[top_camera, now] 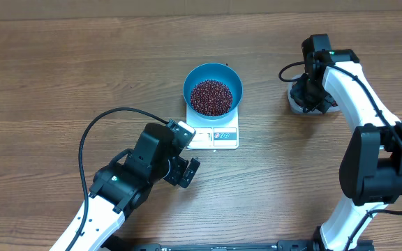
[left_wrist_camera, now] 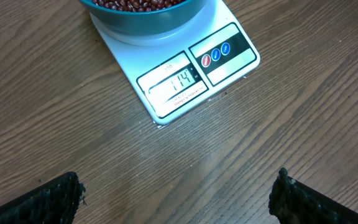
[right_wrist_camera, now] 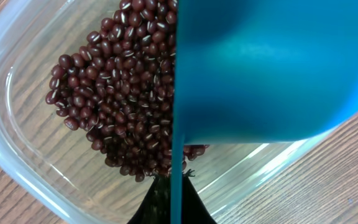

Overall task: Scoop item into bowl and weigh 150g on scale
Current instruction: 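Lower the scoop into the tub and scoop beans with the right gripper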

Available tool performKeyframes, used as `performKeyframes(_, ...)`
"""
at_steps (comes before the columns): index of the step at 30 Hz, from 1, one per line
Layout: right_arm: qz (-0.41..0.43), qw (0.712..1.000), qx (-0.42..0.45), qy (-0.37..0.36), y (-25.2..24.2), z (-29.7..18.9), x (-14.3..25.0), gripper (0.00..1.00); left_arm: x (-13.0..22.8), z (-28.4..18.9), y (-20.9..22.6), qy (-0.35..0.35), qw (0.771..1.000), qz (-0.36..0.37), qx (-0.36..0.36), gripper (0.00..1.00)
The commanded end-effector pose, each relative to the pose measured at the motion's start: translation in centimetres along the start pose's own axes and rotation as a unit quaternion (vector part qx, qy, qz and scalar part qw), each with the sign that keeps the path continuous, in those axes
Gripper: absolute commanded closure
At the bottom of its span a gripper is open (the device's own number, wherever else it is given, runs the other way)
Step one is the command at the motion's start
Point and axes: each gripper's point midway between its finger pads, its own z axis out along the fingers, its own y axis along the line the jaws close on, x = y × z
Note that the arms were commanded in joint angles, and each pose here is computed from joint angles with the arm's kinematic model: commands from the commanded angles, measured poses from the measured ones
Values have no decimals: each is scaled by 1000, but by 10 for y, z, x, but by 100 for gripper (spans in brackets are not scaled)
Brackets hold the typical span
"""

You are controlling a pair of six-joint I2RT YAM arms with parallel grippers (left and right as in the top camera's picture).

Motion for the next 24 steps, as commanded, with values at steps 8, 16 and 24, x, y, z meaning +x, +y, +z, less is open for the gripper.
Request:
performKeyframes(8, -95, 994, -36, 44, 11, 5, 16, 96, 1, 2, 0, 4, 1000, 8, -2, 0)
performKeyframes(16, -157, 983, -90, 29, 25, -31, 10, 96, 1, 2, 0, 4, 1000, 8, -2, 1)
performKeyframes(24, -218, 963, -145, 62, 34, -52, 29, 96, 1, 2, 0, 4, 1000, 8, -2, 0)
